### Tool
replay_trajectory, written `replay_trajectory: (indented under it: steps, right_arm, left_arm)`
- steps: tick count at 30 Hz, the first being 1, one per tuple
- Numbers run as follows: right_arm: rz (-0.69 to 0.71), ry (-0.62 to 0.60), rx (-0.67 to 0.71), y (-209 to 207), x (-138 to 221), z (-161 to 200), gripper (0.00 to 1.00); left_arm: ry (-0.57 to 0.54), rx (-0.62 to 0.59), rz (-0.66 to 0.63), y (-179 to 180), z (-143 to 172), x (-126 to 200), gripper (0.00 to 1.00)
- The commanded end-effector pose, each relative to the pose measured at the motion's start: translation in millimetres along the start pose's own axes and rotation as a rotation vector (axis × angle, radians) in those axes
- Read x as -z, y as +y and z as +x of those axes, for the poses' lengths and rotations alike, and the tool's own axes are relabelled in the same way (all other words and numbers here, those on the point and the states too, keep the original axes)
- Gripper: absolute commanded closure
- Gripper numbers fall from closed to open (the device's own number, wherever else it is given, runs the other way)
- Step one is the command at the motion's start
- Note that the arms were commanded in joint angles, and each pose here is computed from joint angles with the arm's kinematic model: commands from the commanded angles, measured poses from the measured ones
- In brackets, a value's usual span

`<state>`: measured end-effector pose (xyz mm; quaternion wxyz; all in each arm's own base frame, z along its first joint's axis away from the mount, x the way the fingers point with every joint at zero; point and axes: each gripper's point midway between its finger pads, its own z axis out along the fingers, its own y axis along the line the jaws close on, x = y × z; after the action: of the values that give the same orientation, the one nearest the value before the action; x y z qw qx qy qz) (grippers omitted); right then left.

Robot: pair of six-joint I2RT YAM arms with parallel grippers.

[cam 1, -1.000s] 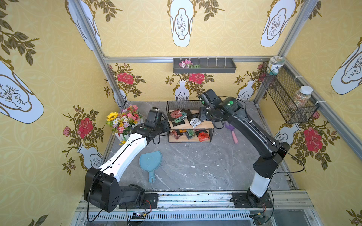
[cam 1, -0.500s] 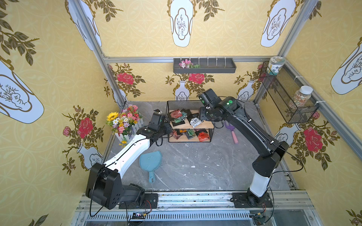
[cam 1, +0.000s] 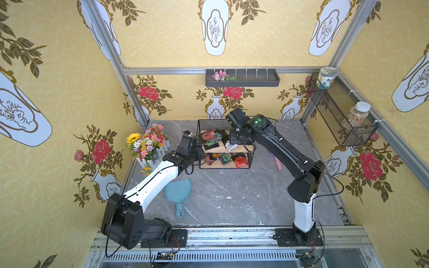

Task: Remove the tea bags from the shelf
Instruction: Pick up the tea bag from the shelf.

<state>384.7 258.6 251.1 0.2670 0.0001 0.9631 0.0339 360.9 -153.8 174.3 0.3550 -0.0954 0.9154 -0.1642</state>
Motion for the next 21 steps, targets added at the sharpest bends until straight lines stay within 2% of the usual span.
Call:
replay_trajectory:
  steps: [1,10,12,21]
  right_arm:
    - [-0.005,0.045,-0.058,1,-3,11,0.36]
    - [-0.051,0.089,-0.325,9,-14,28,0.41]
    - [-0.069,0.091,-0.370,13,-19,30,0.44]
    - [-0.126,0.085,-0.507,20,-35,24,0.46]
  left_arm:
    - [0.003,-0.001,0.003,-1,-1,-1,0.66]
    - [-0.001,-0.005,0.004,-2,-2,-1,0.66]
    - [-0.003,-0.006,0.004,-2,-2,0,0.67]
    - [0.001,-0.008,0.011,-3,-2,0,0.67]
